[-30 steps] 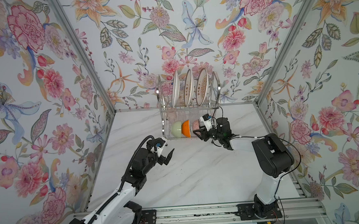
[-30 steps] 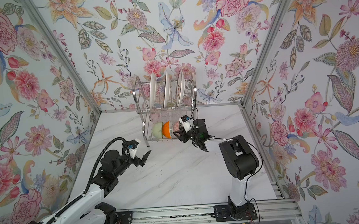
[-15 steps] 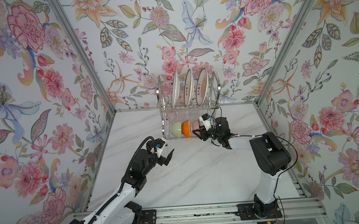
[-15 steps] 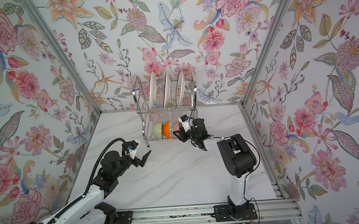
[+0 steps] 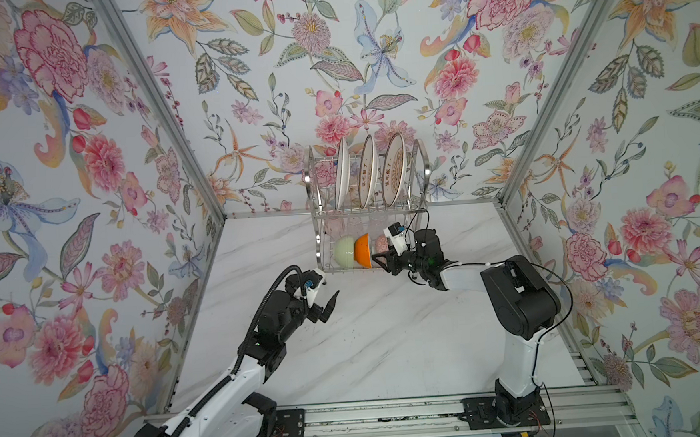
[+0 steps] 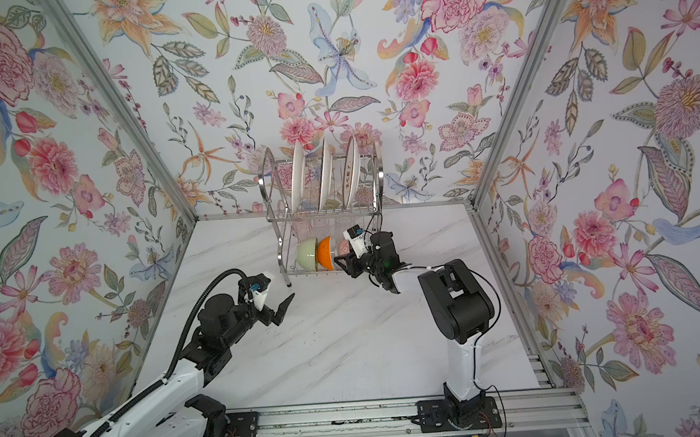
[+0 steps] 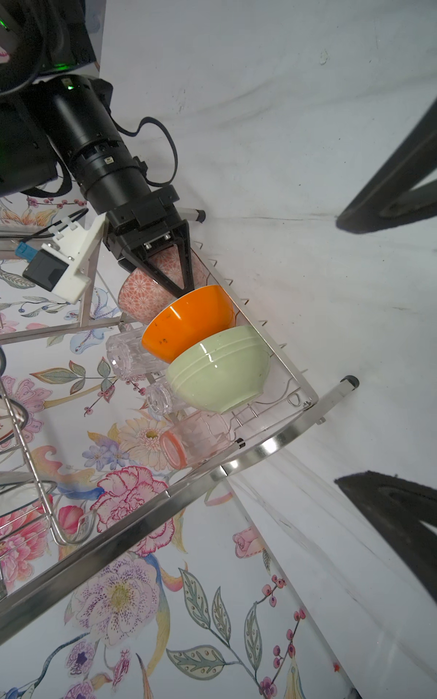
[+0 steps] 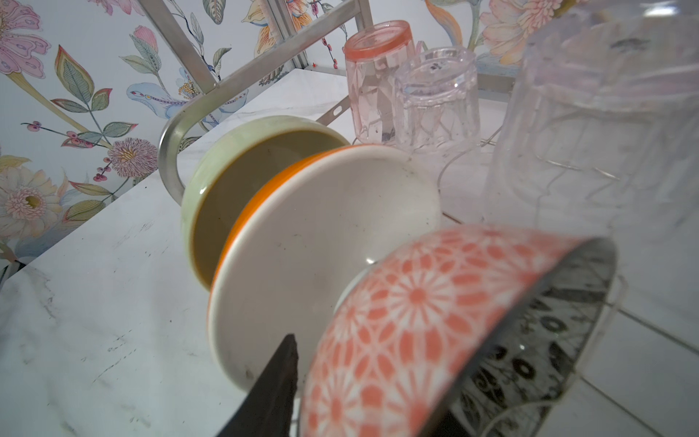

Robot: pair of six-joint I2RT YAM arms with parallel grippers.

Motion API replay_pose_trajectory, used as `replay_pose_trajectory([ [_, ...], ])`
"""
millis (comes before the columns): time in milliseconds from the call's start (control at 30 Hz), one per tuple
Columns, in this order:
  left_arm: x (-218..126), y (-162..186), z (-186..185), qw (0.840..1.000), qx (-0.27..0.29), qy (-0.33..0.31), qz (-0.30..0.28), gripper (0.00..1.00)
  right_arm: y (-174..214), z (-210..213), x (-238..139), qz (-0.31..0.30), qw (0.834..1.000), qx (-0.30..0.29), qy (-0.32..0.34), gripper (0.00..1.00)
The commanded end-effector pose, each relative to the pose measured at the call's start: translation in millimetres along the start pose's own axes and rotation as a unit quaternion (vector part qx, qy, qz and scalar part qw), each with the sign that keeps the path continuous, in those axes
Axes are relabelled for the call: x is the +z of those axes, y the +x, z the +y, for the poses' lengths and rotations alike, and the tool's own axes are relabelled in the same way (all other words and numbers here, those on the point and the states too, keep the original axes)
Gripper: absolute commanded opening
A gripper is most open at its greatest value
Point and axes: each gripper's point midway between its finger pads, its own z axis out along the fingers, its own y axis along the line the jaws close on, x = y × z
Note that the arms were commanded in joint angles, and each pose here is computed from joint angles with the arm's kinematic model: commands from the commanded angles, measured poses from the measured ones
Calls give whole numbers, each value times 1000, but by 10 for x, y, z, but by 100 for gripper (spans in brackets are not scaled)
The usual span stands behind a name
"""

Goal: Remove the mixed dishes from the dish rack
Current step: 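Move the right gripper onto the rim of the pink-patterned bowl, then close the right gripper on the pink-patterned bowl's rim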

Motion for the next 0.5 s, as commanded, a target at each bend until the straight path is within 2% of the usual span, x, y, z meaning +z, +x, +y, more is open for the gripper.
replay_pose_trajectory([
  [0, 26, -43, -22, 1000, 8, 4, -3, 99, -74, 19, 55, -7, 1000, -12, -8, 40],
  [467, 60, 2, -5, 1000, 4, -2, 3, 99, -82, -8, 56, -9, 1000, -16, -10, 36],
])
